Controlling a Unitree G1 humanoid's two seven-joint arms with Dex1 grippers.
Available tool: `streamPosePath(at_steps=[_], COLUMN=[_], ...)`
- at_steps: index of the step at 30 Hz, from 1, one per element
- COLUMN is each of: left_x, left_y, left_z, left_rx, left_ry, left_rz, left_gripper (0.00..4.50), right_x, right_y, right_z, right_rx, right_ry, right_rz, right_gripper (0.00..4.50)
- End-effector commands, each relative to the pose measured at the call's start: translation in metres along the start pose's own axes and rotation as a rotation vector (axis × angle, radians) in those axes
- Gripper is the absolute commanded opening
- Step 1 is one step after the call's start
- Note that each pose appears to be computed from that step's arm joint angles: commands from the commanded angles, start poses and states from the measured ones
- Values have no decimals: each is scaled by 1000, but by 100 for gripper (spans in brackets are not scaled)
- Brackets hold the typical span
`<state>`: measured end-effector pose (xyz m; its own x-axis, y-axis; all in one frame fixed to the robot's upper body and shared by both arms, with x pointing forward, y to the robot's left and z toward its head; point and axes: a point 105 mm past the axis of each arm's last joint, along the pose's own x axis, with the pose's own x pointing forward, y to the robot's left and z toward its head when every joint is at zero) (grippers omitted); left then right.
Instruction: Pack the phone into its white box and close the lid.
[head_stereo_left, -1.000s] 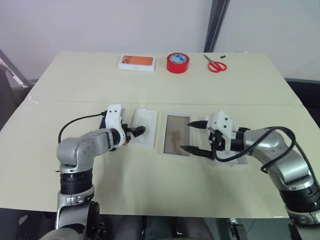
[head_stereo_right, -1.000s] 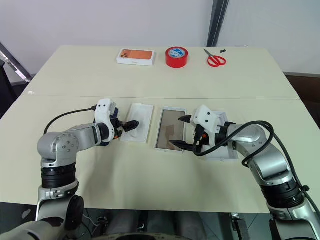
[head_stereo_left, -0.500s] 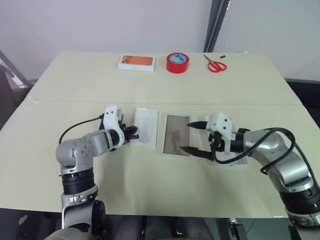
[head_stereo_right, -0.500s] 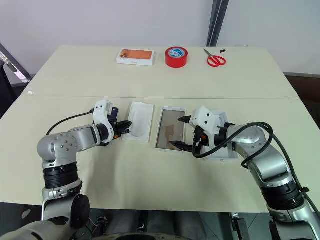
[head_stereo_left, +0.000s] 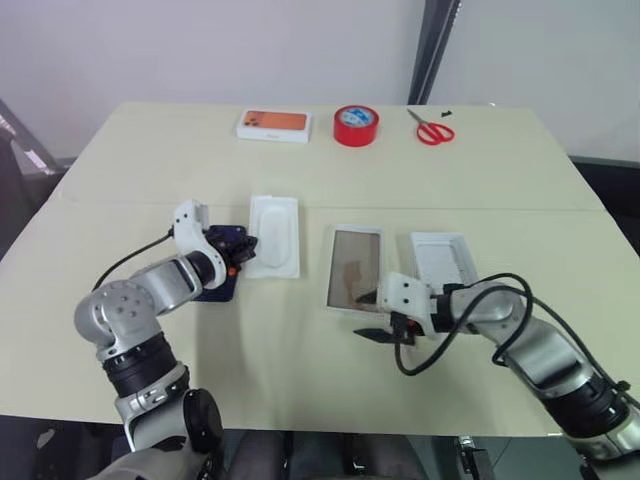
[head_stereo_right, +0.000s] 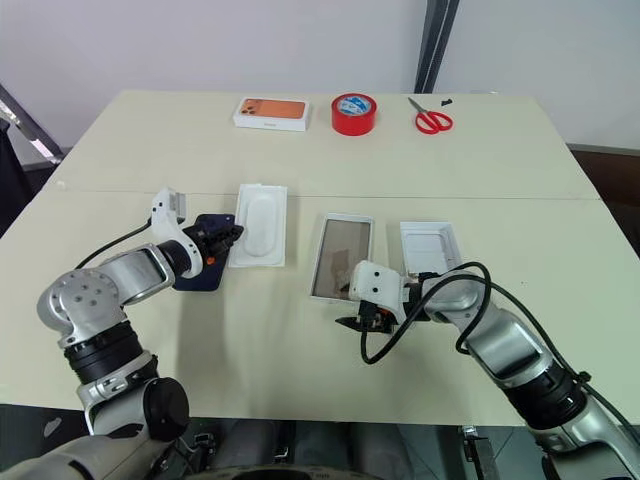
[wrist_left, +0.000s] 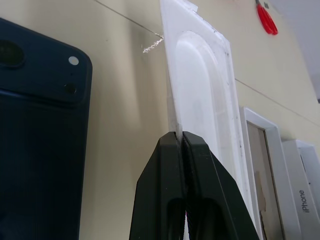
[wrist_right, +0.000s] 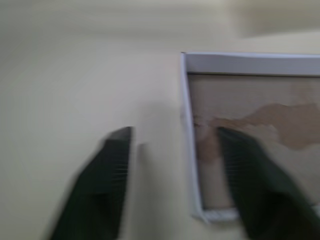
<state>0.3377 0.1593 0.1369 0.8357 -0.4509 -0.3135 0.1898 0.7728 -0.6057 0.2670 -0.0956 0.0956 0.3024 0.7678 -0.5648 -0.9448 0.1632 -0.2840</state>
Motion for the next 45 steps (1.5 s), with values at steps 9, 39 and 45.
streamPosePath(at_steps=[9, 39, 45], left_x=[-15, 15, 16], left_y=[-15, -52, -54], left_z=[21, -36, -40], left_rx=[-3, -3, 23], left_ry=[-98, 107, 128], left_rz=[-87, -78, -81], left_gripper=[0, 0, 30], right_x=[26, -28, -24], right_y=[-1, -35, -40], right_z=[34, 49, 46], right_rx=[-134, 49, 39], right_ry=[-83, -227, -221], right_rz=[3, -80, -106], right_gripper=[6, 377, 381])
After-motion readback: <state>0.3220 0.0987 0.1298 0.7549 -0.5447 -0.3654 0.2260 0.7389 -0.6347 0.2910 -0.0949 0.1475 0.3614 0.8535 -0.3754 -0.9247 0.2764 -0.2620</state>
